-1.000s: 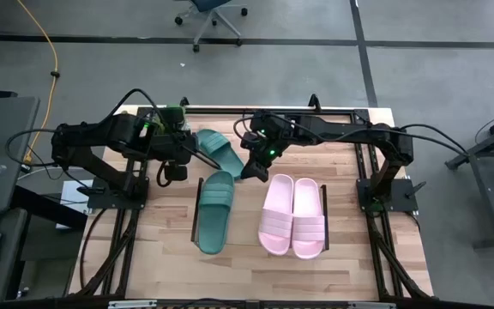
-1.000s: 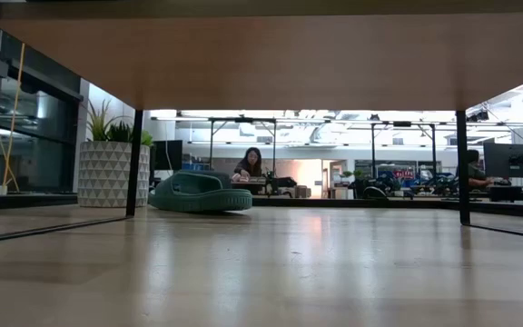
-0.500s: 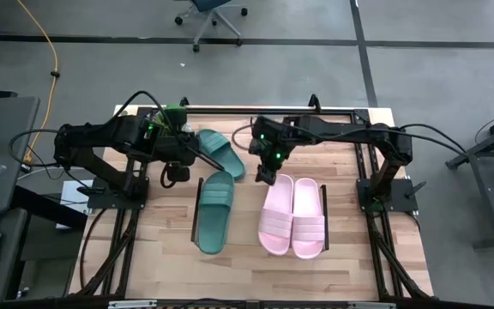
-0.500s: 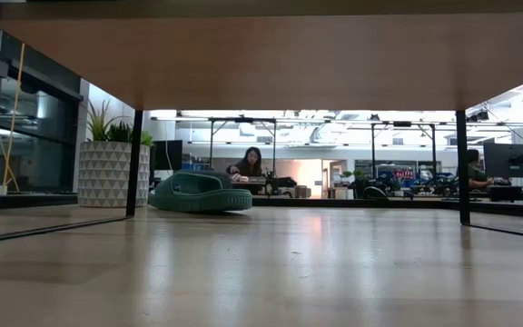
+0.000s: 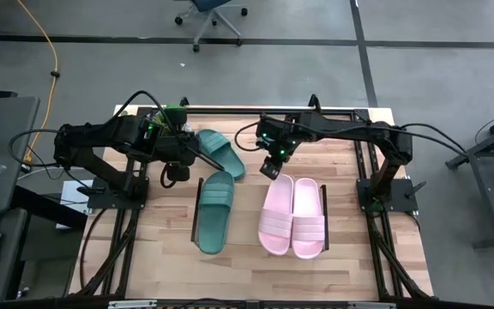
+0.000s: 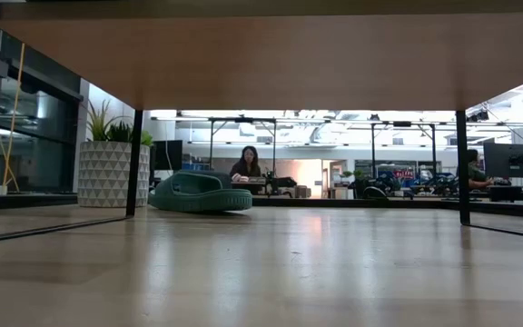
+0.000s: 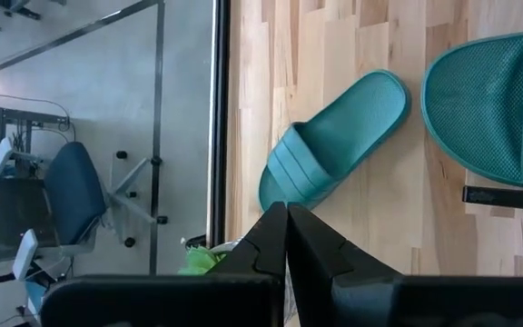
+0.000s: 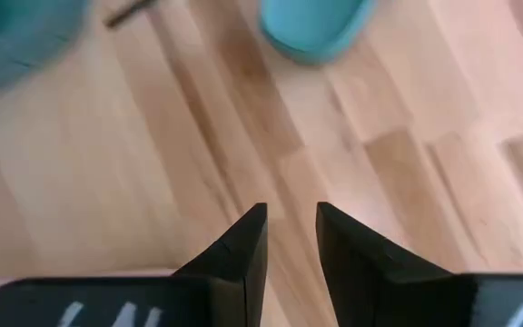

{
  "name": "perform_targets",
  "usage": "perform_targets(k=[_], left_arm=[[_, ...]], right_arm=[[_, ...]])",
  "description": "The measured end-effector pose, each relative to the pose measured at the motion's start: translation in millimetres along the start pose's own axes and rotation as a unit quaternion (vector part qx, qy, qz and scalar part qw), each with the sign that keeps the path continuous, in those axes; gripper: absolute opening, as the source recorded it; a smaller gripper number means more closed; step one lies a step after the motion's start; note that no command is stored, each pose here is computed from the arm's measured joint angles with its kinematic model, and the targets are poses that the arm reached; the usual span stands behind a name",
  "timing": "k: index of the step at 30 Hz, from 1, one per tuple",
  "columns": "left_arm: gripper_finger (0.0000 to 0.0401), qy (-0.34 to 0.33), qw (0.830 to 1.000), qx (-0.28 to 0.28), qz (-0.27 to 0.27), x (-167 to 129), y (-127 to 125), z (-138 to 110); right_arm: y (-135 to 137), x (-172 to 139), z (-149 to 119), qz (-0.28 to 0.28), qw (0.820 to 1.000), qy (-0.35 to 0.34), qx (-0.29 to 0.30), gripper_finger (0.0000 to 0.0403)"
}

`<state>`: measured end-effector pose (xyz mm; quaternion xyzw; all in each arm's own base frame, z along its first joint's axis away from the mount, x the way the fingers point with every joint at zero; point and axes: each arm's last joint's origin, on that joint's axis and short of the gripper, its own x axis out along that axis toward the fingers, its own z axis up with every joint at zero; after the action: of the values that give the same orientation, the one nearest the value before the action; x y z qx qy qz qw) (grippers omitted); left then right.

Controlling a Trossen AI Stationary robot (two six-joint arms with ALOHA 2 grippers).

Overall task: Pick and place slides into the shelf
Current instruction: Adjust the left pink slide on the shelf

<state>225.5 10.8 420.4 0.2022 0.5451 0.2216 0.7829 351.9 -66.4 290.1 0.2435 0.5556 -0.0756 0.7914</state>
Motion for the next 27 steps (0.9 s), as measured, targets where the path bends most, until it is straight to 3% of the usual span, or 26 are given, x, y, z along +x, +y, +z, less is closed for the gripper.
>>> perform_targets(k=[8,27], left_arm=[[0.0002,0.000,1.000,0.007,-0.001,0.0,-0.1,-0.1],[0.0002,0.005,1.000,0.010,-0.006,-0.1,-0.4,-1.3]], right_arm=[[-1.8,-0.2,-6.7,-0.020,0.999,0.031,-0.010,0.0087],[4.7,0.5,-10.7,0.026,0.996,0.052,-0.072,0.0087]])
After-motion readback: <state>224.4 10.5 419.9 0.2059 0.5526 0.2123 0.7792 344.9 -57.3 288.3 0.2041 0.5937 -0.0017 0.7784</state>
